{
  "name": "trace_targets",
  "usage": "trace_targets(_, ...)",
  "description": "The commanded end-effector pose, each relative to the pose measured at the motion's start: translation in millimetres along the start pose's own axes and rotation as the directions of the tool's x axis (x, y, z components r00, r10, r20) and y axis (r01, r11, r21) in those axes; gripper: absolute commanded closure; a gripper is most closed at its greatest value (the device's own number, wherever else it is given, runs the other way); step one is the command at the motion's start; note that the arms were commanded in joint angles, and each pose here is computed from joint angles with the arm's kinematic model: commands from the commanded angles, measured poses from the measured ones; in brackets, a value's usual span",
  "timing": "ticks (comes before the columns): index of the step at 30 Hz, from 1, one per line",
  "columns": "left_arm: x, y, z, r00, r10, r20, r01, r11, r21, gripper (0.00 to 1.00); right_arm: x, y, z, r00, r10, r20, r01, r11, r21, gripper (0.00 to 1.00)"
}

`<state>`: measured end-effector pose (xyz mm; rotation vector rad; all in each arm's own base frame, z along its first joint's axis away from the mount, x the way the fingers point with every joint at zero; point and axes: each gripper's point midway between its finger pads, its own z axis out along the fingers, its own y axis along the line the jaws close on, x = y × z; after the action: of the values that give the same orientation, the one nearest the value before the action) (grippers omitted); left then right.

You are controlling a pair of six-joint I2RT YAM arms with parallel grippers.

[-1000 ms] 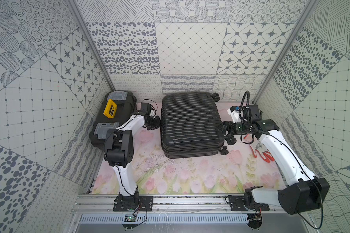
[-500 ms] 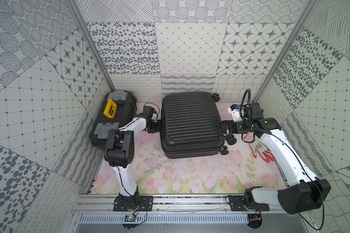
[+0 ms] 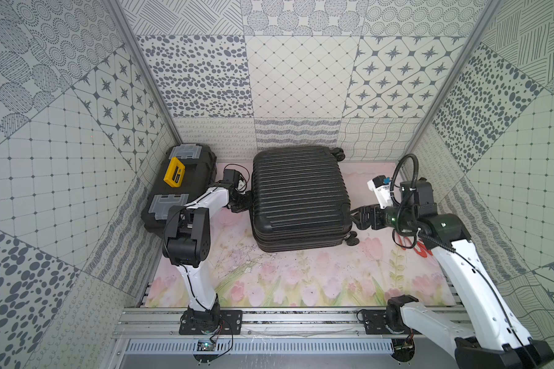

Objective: Close the suitcase zippers
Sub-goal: Zip the zipper on the suitcase.

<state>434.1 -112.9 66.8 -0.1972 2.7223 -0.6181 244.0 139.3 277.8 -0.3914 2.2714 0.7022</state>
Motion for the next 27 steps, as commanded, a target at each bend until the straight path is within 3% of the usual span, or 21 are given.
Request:
trace_targets(1,27,34,-2,0.99,-0.091,-0.108,0.076,0.987,-0.139,1.0,12,15,15,0.997,-0.025,0.074,0.03,0.997,-0.069,0.02)
trace_targets(9,29,30,-6,0.989,-0.083,-0.126,0.067,0.99,-0.124,1.0,40,-1,46,0.958,0.001,0.286,0.018,0.998,-0.063,0.13)
trace_targets(13,30,28,-8,0.988,-0.086,-0.131,0.071,0.991,-0.115,1.0,61,-31,58,0.951,0.044,0.306,-0.05,0.999,0.012,0.21)
trace_targets(18,29,28,-13,0.99,-0.071,-0.125,0.056,0.991,-0.119,1.0,77,-56,66,0.92,0.143,0.364,-0.148,0.989,-0.015,0.26)
trace_targets(23,30,26,-12,0.988,-0.059,-0.139,0.045,0.994,-0.102,1.0,65,-52,73,0.89,0.069,0.45,-0.045,0.997,-0.063,0.3)
trace_targets(27,28,25,-11,0.989,-0.057,-0.139,0.044,0.994,-0.097,1.0,71,-42,86,0.907,0.019,0.42,0.048,0.988,-0.148,0.34)
